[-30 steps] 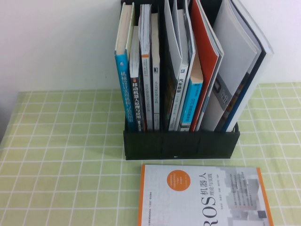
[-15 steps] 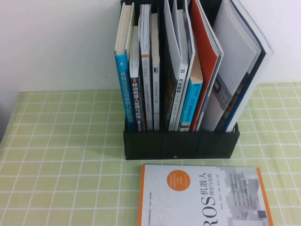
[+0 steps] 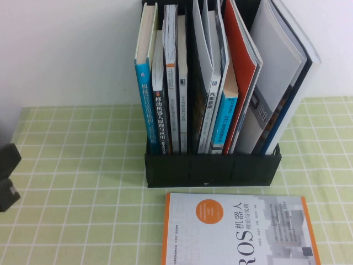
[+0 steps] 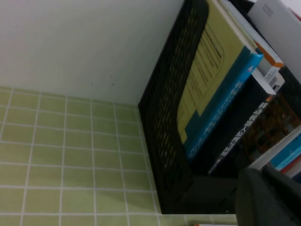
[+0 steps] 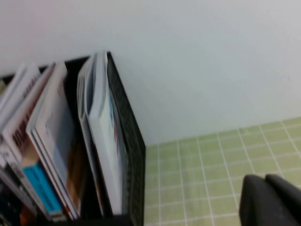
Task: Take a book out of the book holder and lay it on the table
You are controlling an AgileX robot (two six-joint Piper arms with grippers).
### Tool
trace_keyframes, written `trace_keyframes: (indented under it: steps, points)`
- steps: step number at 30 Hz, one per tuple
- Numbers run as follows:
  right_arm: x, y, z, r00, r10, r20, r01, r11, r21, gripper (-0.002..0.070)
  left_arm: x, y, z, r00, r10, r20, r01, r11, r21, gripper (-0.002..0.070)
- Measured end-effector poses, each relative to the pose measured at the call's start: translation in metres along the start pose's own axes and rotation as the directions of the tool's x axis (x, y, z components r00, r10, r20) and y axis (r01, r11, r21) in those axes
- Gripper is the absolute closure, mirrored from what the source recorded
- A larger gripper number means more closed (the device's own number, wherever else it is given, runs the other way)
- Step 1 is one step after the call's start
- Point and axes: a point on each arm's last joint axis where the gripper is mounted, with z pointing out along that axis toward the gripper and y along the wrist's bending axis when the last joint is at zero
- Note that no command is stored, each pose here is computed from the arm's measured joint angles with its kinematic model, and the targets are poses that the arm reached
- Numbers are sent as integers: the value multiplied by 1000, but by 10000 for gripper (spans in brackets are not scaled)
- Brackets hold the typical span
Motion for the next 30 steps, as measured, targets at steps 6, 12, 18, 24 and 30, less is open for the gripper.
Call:
trace_keyframes:
  steps: [6, 12, 18, 24, 30]
  points:
    - [14, 10, 6, 993, 45, -113, -59, 991, -122, 678, 2, -3, 1, 1000, 6, -24, -6, 1000, 29, 678]
    - [33, 25, 27, 976, -85, -201, 10, 939, -345, 678, 9, -16, 15, 992, 96, -87, -83, 986, 142, 678]
    - [38, 32, 57, 970, -215, -112, 137, 867, -479, 678, 8, -49, 48, 962, 237, -133, -181, 924, 336, 678]
    - [35, 30, 88, 975, -197, -102, 127, 872, -473, 678, -14, -90, 95, 933, 345, -104, -267, 857, 441, 678]
    - [41, 28, 112, 971, -177, -161, 83, 881, -466, 624, -40, -124, 148, 896, 439, -66, -352, 793, 498, 678]
